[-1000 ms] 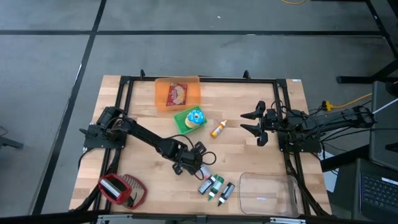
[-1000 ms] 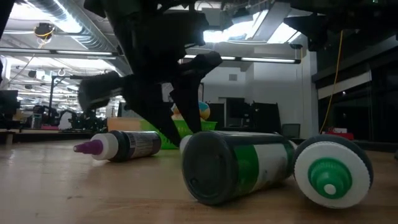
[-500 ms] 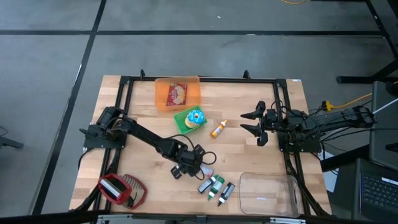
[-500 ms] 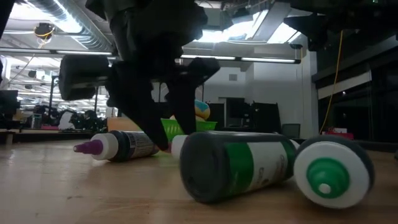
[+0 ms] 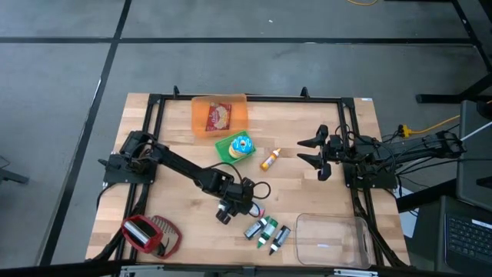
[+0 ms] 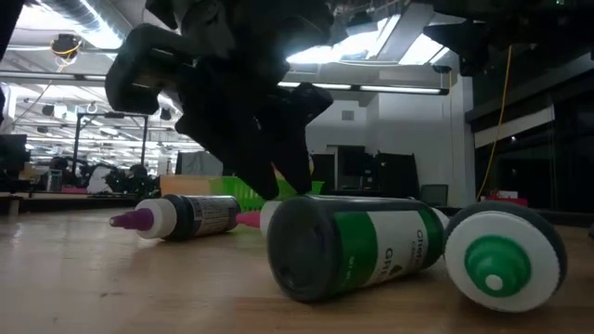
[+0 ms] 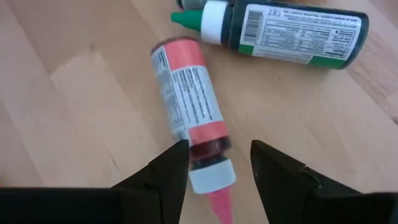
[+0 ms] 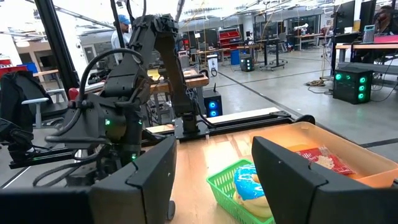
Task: Pick & Place Food Item
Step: Put the pink food coloring into the transparent bin
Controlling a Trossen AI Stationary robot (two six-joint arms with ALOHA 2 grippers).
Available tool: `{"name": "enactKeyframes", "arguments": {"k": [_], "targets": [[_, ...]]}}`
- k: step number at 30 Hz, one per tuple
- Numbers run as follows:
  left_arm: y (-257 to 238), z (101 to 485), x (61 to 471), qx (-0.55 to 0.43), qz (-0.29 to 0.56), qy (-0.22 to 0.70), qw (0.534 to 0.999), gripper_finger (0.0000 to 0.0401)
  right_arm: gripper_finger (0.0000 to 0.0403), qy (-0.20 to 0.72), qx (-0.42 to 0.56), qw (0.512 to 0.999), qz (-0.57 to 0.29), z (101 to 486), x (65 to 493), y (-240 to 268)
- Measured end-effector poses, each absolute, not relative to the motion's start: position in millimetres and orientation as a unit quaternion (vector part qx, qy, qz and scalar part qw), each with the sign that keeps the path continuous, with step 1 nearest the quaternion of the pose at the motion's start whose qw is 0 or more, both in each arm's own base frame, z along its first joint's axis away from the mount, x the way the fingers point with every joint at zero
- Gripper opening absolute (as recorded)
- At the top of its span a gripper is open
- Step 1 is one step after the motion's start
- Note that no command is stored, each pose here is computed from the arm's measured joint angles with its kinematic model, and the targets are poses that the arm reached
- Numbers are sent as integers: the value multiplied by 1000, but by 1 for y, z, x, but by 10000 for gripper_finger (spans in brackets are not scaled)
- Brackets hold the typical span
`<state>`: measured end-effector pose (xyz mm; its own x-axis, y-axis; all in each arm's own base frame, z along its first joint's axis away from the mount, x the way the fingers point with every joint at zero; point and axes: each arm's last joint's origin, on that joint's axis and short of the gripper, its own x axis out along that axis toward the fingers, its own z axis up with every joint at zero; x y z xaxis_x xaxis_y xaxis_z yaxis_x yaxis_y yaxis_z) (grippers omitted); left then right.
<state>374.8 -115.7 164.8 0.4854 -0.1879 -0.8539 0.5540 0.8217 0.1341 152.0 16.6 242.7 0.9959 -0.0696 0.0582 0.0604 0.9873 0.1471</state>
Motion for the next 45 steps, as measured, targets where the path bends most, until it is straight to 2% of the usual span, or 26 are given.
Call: {"name": "enactKeyframes", "arguments": {"k": [10, 21, 24, 30, 45], "targets": [[-109, 159, 375, 164, -186, 485, 838, 167, 213, -32, 75, 996, -32, 243, 152, 17], [-108, 134, 381, 141, -183, 506, 831, 166, 213, -30, 80, 996, -32, 242, 152, 17], [-109, 134, 382, 154, -182, 501, 832, 156, 213, -30, 80, 996, -33, 242, 152, 17], [-109, 142, 389, 156, -180, 478, 845, 110, 213, -31, 80, 996, -33, 242, 152, 17], [-110, 163, 403, 175, -186, 445, 858, 110, 213, -30, 80, 996, -33, 242, 152, 17]]}}
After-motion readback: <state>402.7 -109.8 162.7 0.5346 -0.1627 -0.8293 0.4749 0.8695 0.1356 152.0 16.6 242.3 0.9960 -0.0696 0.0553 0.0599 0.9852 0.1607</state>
